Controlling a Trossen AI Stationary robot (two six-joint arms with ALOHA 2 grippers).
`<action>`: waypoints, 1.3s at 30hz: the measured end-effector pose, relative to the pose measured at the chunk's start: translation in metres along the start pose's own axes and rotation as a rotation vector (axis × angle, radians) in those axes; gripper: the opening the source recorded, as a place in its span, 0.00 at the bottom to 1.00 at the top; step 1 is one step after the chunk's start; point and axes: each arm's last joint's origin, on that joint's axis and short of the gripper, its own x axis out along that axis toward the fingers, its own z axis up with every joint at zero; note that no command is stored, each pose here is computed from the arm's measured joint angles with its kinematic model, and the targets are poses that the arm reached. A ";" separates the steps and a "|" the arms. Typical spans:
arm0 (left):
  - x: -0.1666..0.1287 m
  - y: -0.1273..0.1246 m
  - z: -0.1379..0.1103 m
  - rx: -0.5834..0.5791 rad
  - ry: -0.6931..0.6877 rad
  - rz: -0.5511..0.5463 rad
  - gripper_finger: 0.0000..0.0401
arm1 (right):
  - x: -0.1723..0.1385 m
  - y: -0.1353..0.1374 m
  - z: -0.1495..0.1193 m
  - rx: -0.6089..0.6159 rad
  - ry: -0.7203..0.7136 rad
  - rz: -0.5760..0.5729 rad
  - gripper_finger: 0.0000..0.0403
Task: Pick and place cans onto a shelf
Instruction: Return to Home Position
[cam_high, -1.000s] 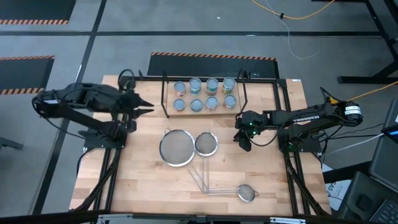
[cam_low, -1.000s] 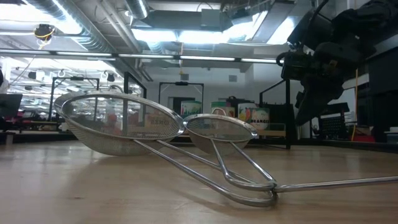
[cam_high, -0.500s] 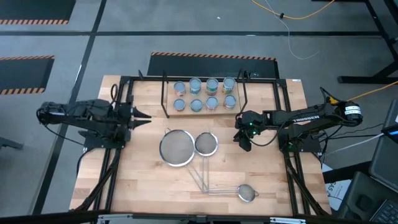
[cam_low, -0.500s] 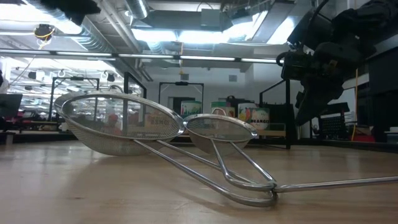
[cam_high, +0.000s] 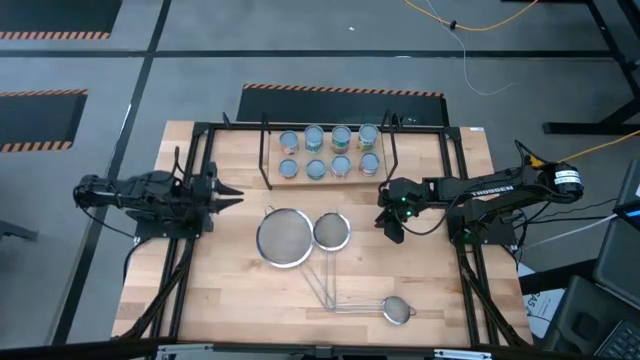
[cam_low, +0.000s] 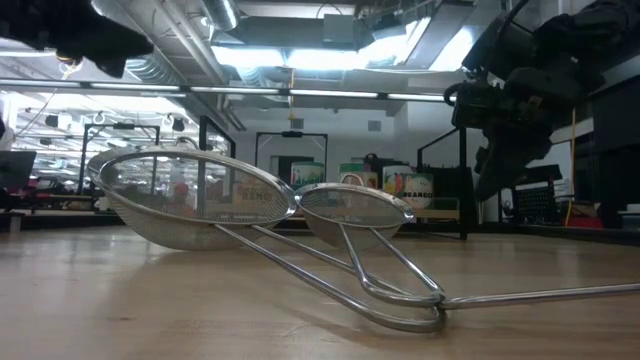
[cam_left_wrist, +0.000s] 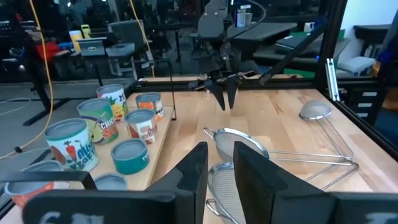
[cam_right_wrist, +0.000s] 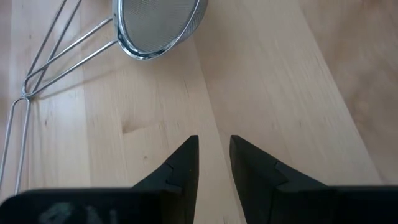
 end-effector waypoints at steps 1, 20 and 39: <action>0.000 0.000 -0.004 -0.002 -0.009 0.000 0.17 | 0.000 0.000 0.000 0.000 -0.004 0.001 0.24; 0.013 -0.003 -0.042 0.087 -0.114 0.014 0.17 | -0.133 0.066 0.081 -0.341 -0.288 0.251 0.24; 0.023 0.001 -0.063 0.094 -0.152 0.080 0.17 | -0.320 0.074 -0.028 -0.495 -0.702 0.322 0.24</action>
